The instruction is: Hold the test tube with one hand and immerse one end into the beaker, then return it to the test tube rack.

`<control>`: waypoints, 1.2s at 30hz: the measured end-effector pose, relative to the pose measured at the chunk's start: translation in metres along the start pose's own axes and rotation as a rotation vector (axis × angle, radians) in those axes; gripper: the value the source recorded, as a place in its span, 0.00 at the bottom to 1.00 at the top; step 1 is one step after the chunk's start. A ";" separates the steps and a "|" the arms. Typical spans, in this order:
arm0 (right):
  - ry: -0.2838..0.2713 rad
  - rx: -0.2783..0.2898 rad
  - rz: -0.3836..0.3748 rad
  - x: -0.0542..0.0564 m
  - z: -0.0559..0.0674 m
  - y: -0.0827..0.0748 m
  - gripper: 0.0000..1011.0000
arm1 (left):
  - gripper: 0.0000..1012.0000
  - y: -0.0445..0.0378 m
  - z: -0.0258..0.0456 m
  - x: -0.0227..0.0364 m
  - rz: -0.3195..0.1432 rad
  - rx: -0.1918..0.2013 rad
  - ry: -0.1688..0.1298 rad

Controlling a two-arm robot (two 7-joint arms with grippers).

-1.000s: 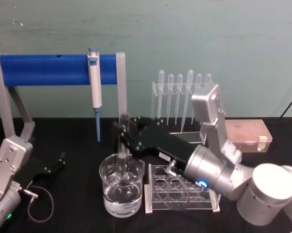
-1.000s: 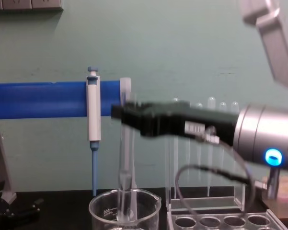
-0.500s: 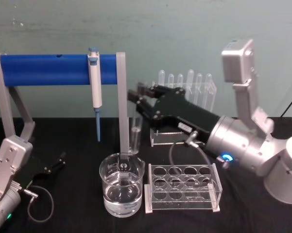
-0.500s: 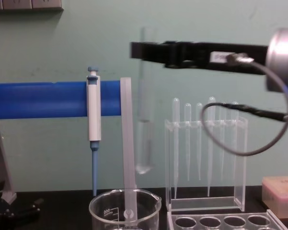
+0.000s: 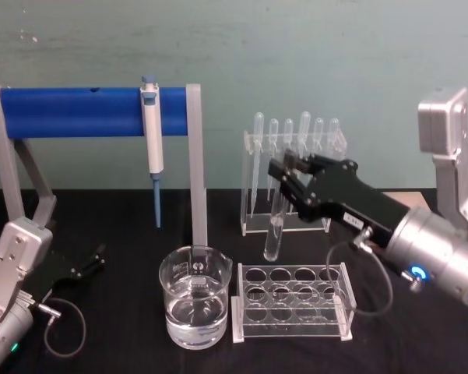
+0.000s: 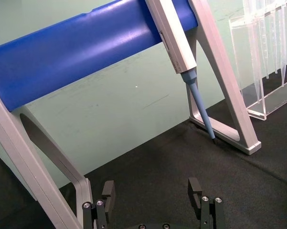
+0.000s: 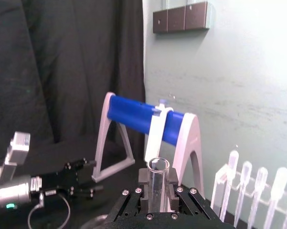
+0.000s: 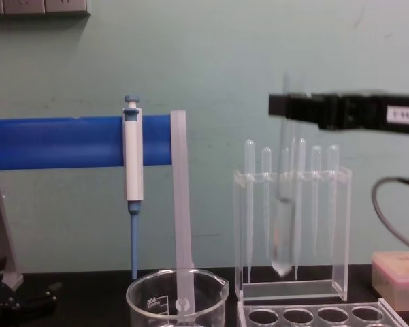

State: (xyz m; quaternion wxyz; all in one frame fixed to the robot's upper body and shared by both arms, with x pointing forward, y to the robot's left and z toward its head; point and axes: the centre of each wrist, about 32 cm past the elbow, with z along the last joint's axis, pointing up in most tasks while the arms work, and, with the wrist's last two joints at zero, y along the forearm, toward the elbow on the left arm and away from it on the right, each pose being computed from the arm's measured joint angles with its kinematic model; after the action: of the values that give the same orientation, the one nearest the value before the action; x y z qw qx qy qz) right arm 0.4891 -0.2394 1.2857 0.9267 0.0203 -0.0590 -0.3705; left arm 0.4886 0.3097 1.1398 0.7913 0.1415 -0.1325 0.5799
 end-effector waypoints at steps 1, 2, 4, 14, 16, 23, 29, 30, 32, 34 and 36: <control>-0.001 -0.003 -0.001 0.000 -0.002 -0.001 0.22 | 0.99 0.0000 0.0000 0.0000 0.000 0.000 0.000; -0.003 -0.013 -0.002 -0.002 -0.008 -0.003 0.22 | 0.99 0.0000 0.0000 0.0000 0.000 0.000 0.000; -0.009 -0.022 -0.004 -0.003 -0.014 -0.005 0.22 | 0.99 0.0000 0.0000 0.0000 0.000 0.000 0.000; 0.008 -0.046 -0.029 -0.007 -0.034 -0.012 0.22 | 0.99 0.0000 0.0000 0.0000 0.000 0.000 0.000; 0.010 -0.048 -0.031 -0.007 -0.034 -0.012 0.22 | 0.99 0.0000 0.0000 0.0000 0.000 0.000 0.000; 0.014 -0.069 -0.038 -0.008 -0.035 -0.013 0.22 | 0.99 0.0000 0.0000 0.0000 0.000 0.000 0.000; 0.014 -0.083 -0.042 -0.008 -0.037 -0.014 0.22 | 0.99 0.0000 0.0000 0.0000 0.000 0.000 0.000; 0.015 -0.084 -0.043 -0.008 -0.037 -0.014 0.22 | 0.99 0.0000 0.0000 0.0000 0.000 0.000 0.000; 0.015 -0.086 -0.044 -0.008 -0.037 -0.014 0.22 | 0.99 0.0000 0.0000 0.0000 0.000 0.000 0.000; 0.020 -0.090 -0.045 -0.008 -0.040 -0.015 0.22 | 0.99 0.0000 0.0000 0.0000 0.000 0.000 0.000; 0.026 -0.092 -0.048 -0.008 -0.043 -0.015 0.22 | 0.99 0.0000 0.0000 0.0000 0.000 0.000 0.000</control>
State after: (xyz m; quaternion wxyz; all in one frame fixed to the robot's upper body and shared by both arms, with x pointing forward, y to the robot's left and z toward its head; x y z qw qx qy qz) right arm 0.4780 -0.2447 1.2409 0.9182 -0.0160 -0.0294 -0.3947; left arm 0.4886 0.3097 1.1398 0.7913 0.1415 -0.1325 0.5799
